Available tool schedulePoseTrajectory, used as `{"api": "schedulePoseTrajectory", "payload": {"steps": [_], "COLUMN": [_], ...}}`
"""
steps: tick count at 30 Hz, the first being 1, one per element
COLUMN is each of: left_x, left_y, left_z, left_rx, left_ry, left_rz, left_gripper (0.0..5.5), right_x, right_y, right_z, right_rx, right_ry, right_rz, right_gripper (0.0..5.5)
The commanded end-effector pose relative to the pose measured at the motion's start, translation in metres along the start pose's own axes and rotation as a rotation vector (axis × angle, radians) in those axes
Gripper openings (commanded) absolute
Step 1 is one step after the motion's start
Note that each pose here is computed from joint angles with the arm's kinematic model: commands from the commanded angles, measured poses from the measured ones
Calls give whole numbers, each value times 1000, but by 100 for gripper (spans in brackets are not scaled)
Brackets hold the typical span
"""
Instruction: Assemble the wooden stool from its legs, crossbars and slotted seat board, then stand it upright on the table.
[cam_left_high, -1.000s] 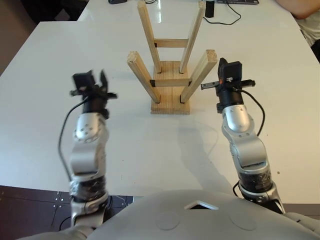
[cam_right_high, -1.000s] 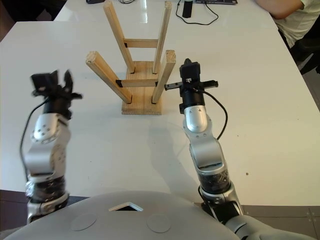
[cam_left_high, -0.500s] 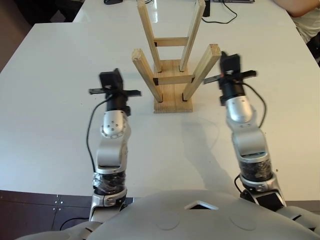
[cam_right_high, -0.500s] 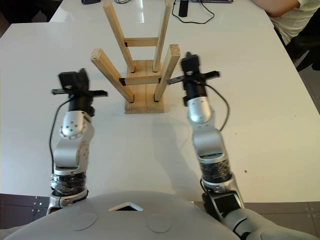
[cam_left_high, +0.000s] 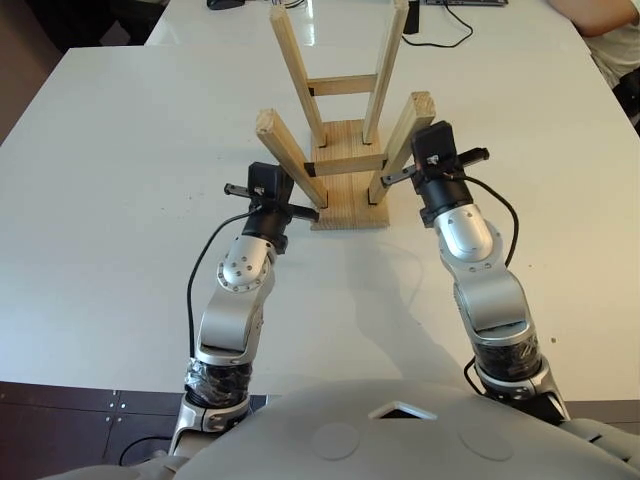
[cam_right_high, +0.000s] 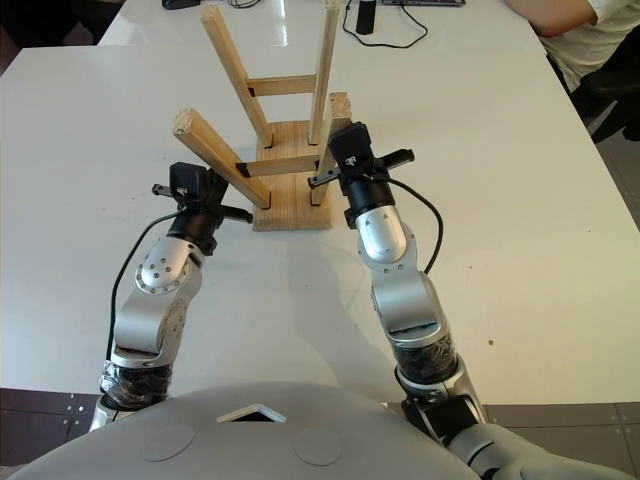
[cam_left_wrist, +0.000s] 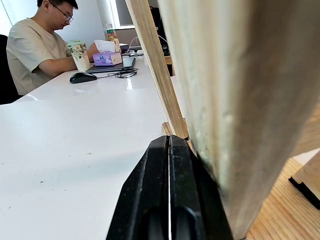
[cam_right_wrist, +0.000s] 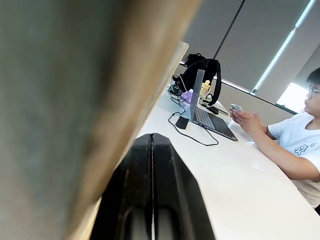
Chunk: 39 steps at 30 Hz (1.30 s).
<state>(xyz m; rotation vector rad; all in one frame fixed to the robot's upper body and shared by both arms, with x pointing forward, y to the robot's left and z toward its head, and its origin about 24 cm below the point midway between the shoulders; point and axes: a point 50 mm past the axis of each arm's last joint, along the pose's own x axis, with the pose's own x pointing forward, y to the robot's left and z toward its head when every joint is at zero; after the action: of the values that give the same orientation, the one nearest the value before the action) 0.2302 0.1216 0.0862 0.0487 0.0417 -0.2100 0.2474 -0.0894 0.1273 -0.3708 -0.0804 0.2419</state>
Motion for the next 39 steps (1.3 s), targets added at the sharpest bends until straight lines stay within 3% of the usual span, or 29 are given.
{"api": "schedulePoseTrajectory", "payload": {"steps": [1, 3, 5, 8, 10, 12, 15, 18, 24, 30, 35, 39], "left_x": [6, 4, 2, 7, 23, 32, 26, 23, 25, 33, 33, 20], "left_y": [-11, 8, 43, 88, 102, 96, 63, 42, 32, 29, 29, 53], "left_z": [5, 0, -1, 14, 59, 125, 179, 175, 150, 82, 98, 148], "left_rx": [-2, 27, -1, -176, -266, -387, -494, -512, -577, -626, -639, -679], "left_ry": [-11, 22, 55, 38, -113, -321, -436, -363, -182, 93, -6, -362], "left_rz": [-65, 45, 199, 342, 254, 40, -305, -430, -460, -370, -403, -378], "left_gripper": [4, 4, 4, 4, 4, 4, 4, 4, 4, 4, 4, 4], "right_x": [-6, -10, -7, 12, 33, 34, 12, 14, 17, 18, 24, 28], "right_y": [8, -19, -65, -117, -126, -119, -98, -89, -80, -36, -50, -91], "right_z": [-20, -41, -58, -45, 7, 74, 118, 108, 93, 13, 42, 76], "right_rx": [5, -59, -138, -2, 241, 467, 507, 500, 533, 464, 523, 651], "right_ry": [90, 164, 214, 151, -66, -344, -538, -462, -368, 3, -148, -369], "right_rz": [113, 31, -96, -177, -33, 255, 603, 633, 645, 668, 639, 536], "right_gripper": [0, 0, 0, 0, 0, 0, 0, 0, 0, 0, 0, 0]}}
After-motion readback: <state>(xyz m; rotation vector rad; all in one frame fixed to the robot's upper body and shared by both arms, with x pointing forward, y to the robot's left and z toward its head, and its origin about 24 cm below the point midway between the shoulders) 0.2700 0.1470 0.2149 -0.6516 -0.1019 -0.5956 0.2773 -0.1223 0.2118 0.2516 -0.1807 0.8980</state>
